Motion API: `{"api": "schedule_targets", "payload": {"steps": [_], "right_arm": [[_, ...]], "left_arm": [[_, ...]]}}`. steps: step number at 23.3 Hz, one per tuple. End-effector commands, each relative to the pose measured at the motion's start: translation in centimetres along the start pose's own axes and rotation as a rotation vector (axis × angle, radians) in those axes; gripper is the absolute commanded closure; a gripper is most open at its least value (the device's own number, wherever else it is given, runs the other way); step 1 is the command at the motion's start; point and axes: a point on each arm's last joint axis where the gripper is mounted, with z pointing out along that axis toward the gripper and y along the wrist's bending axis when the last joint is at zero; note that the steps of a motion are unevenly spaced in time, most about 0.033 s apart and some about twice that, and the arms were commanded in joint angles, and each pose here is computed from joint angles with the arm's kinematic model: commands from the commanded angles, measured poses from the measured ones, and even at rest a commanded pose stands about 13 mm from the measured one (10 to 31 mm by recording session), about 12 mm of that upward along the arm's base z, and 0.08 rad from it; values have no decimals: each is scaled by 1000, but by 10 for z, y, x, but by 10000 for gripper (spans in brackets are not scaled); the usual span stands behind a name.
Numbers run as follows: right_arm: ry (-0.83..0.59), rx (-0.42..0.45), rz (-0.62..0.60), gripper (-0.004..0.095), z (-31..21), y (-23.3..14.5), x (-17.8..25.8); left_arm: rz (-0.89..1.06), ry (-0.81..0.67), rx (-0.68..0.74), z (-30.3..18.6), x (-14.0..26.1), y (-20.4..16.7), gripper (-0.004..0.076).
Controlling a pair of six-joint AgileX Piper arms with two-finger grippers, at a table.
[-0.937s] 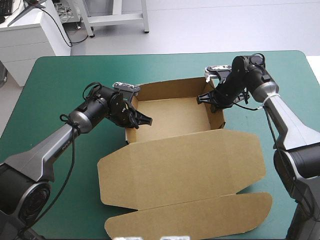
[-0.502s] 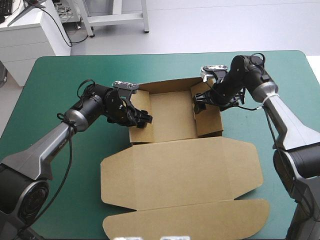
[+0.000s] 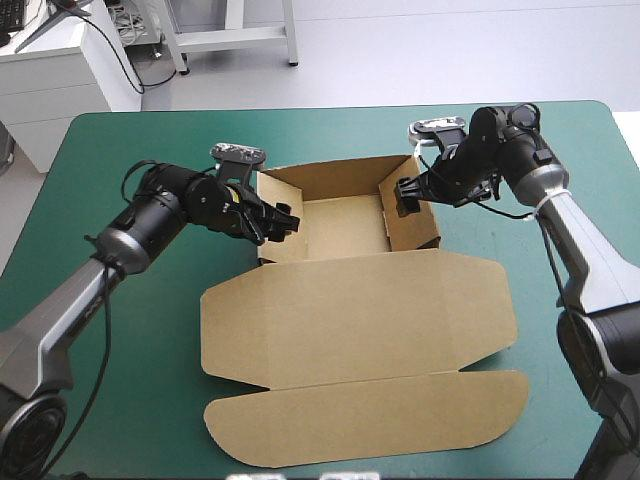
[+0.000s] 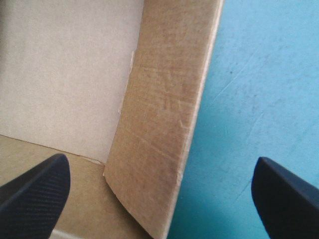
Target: Fold the box
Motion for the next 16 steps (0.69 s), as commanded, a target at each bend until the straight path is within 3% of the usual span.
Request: {"api": "schedule_targets", "payload": {"steps": [1, 4, 7, 10, 16], "right_arm": [[-181, 36, -78, 22, -64, 9, 0], [-235, 58, -102, 22, -89, 12, 6], [-305, 75, -152, 26, -121, 18, 17], [-324, 77, -155, 26, -131, 19, 21], [-289, 65, -146, 30, -117, 17, 16]], "left_arm": [[21, -205, 21, -66, -9, -6, 197], [93, -231, 17, -100, 1, -7, 306], [130, -219, 29, -143, 23, -8, 565], [179, -197, 28, -165, 40, -9, 734], [195, -81, 16, -173, 79, -3, 732]]}}
